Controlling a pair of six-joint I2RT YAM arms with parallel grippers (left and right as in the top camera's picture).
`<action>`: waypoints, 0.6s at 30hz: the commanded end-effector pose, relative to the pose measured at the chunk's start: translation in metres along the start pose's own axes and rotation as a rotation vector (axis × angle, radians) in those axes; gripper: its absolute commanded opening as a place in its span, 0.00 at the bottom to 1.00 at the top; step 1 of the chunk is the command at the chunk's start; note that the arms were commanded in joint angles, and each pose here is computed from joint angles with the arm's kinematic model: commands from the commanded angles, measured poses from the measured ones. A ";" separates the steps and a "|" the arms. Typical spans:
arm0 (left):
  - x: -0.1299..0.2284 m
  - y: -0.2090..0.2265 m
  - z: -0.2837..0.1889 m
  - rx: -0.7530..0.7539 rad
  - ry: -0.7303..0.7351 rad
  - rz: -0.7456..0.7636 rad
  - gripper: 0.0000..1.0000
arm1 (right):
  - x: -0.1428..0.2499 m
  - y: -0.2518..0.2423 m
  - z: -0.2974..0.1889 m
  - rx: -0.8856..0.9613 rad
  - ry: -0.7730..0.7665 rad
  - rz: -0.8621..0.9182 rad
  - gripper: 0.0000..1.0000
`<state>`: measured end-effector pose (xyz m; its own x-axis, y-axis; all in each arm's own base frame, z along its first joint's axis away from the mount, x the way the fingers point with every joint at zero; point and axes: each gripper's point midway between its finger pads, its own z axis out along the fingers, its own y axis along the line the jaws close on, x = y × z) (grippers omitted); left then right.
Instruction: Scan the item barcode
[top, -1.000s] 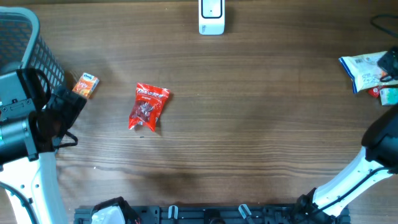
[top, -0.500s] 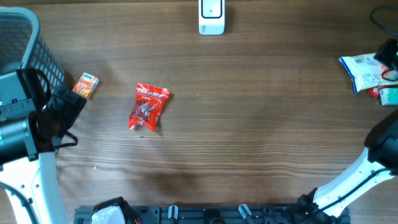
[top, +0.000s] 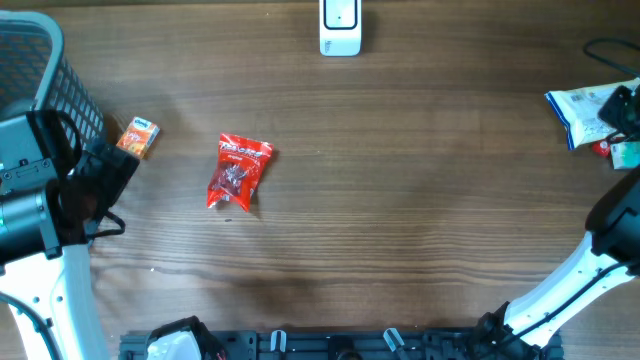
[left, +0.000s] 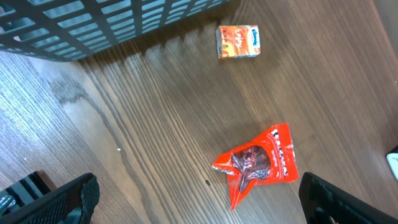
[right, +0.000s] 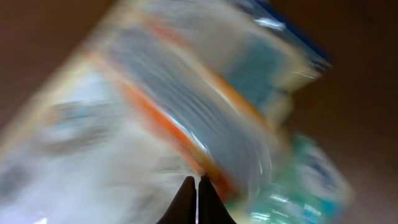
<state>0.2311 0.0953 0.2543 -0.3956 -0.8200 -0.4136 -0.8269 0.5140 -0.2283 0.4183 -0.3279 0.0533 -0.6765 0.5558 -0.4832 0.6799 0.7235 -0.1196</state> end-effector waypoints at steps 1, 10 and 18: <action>0.000 0.001 0.000 0.001 0.002 -0.006 1.00 | 0.004 -0.056 -0.001 0.320 -0.016 0.118 0.04; 0.000 0.001 0.000 0.001 0.002 -0.006 1.00 | -0.003 -0.028 -0.009 0.137 -0.020 0.119 0.05; -0.001 0.001 0.000 0.001 0.001 -0.006 1.00 | -0.046 0.097 -0.118 -0.718 -0.142 0.072 0.10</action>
<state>0.2312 0.0952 0.2543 -0.3955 -0.8200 -0.4137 -0.8267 0.5141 -0.2288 0.4390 -0.3082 0.0779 -0.5896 0.6179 -0.5202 0.6804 0.7270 0.0923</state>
